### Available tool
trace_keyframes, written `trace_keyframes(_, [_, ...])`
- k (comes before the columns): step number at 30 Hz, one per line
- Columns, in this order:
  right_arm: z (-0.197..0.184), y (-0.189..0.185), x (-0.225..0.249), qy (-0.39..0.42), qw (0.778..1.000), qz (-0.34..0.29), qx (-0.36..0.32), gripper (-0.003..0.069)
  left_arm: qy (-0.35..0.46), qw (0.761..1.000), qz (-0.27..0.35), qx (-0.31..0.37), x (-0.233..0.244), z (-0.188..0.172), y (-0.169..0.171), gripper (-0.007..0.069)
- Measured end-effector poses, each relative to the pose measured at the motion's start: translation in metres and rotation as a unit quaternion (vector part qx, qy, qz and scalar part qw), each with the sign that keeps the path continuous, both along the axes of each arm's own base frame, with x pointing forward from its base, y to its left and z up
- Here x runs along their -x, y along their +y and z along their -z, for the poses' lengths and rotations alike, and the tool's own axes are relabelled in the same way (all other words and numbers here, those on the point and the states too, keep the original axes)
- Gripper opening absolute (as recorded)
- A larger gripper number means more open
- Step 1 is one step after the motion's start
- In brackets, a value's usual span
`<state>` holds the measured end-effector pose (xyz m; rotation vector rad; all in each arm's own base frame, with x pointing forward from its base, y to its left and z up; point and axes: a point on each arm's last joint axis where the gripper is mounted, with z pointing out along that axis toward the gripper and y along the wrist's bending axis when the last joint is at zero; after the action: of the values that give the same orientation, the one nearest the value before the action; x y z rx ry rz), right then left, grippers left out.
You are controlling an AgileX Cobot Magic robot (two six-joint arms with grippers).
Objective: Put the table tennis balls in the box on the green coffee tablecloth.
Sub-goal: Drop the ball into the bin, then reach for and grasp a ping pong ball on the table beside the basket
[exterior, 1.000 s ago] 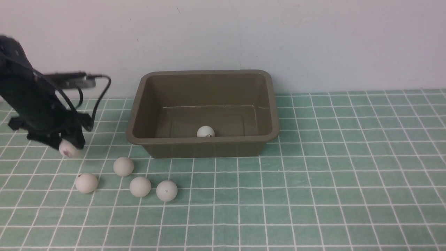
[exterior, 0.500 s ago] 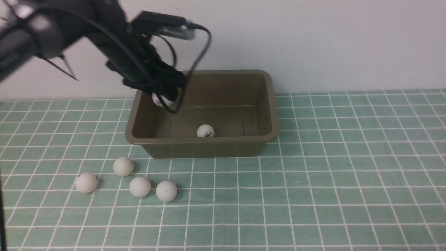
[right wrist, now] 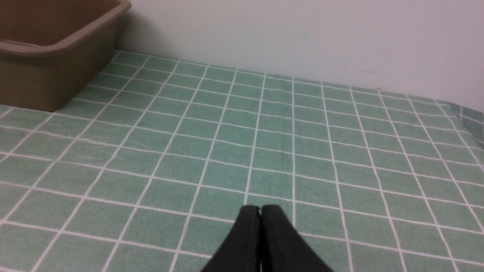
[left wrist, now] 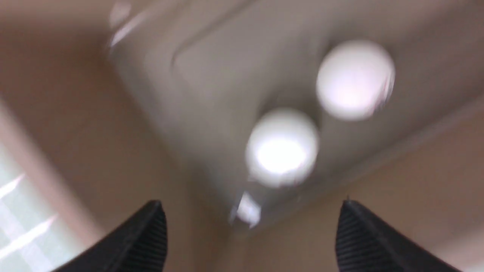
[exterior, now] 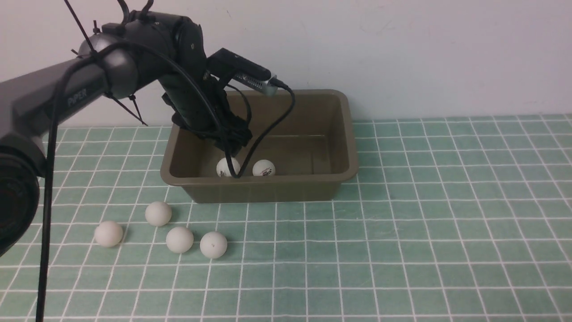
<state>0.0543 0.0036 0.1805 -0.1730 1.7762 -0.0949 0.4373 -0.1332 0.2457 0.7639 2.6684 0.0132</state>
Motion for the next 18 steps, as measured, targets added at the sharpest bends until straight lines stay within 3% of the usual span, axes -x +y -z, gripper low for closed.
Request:
trace_keyframes(4, [0.0, 0.0, 0.0, 0.0, 1.0, 0.0, 0.0, -0.0018, -0.001, 0.999, -0.005, -0.035, 0.013, -0.047, 0.013, 0.0542])
trace_keyframes(9, [0.0, 0.0, 0.0, 0.0, 1.0, 0.0, 0.0, -0.0018, -0.036, 0.997, -0.062, 0.018, 0.039, -0.1, 0.05, 0.0542])
trace_keyframes(13, [0.0, 0.0, 0.0, 0.0, 1.0, 0.0, 0.0, -0.0018, -0.015, 0.995, -0.097, 0.024, 0.063, -0.101, 0.079, 0.0542])
trace_keyframes(18, [0.0, 0.0, 0.0, 0.0, 1.0, 0.0, 0.0, -0.0018, 0.062, 0.988, -0.141, 0.01, 0.089, -0.062, 0.113, 0.0542])
